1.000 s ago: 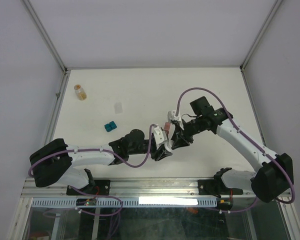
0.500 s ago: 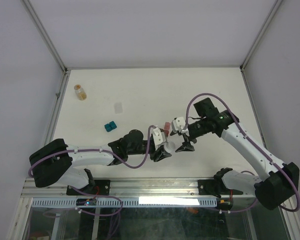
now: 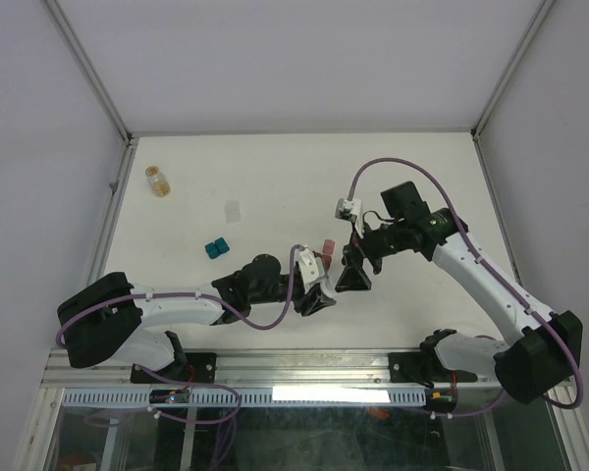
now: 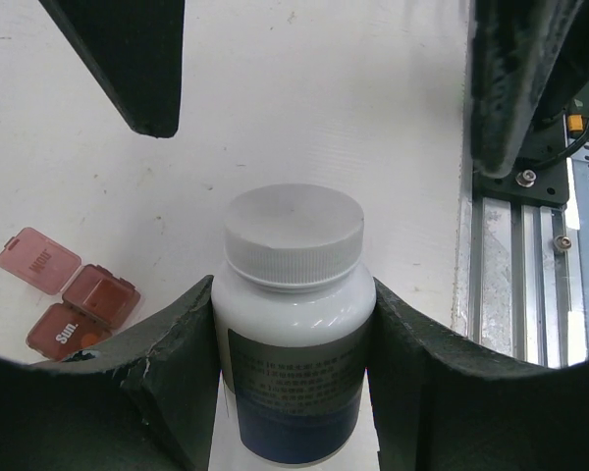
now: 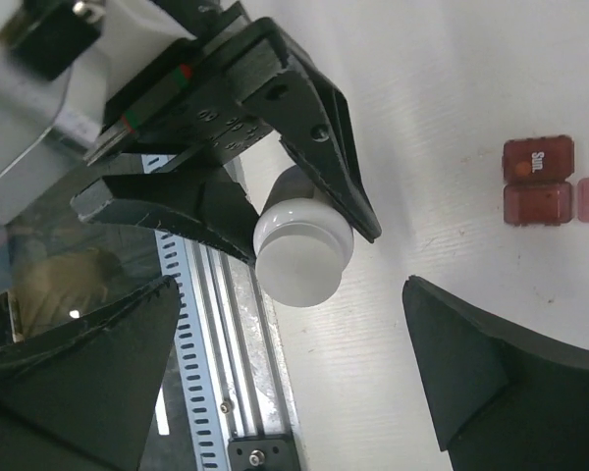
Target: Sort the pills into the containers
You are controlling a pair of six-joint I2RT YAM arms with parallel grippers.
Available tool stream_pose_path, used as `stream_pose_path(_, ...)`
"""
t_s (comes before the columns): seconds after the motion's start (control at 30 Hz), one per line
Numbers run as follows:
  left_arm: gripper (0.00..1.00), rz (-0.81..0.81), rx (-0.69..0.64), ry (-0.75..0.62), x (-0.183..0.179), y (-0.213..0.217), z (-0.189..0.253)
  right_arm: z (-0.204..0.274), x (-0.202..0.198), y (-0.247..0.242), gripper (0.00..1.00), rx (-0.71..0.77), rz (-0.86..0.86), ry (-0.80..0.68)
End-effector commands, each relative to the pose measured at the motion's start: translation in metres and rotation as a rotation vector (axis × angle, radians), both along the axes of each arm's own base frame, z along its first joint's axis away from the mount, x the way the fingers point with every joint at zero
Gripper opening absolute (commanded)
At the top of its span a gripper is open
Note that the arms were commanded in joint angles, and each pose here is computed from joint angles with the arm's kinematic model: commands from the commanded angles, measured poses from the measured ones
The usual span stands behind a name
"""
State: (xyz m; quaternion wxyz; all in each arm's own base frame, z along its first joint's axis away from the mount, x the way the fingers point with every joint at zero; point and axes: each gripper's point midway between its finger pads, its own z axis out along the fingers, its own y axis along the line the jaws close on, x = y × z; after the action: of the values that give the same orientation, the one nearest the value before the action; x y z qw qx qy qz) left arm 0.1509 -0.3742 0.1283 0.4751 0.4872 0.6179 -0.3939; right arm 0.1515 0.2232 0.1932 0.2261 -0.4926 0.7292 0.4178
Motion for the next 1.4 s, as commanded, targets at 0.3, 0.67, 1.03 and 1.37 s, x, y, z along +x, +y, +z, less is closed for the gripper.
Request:
stream_pose_path(0.3, 0.00, 0.028, -0.105, -0.044, 0.011, -0.009, 0.035, -0.019, 0.008, 0.009, 0.87, -0.071, -0.105, 0.077)
stream_pose_path(0.67, 0.00, 0.028, -0.105, -0.036, 0.010, -0.009, 0.035, -0.024, 0.005, 0.014, 0.69, -0.087, -0.093, 0.085)
stream_pose_path(1.03, 0.00, 0.030, -0.107, -0.032, 0.010, -0.008, 0.035, -0.023, -0.001, 0.017, 0.46, -0.073, -0.069, 0.099)
stream_pose_path(1.37, 0.00, -0.010, -0.098, -0.026, 0.002, -0.009, 0.030, -0.016, -0.015, 0.012, 0.09, -0.004, 0.178, -0.106)
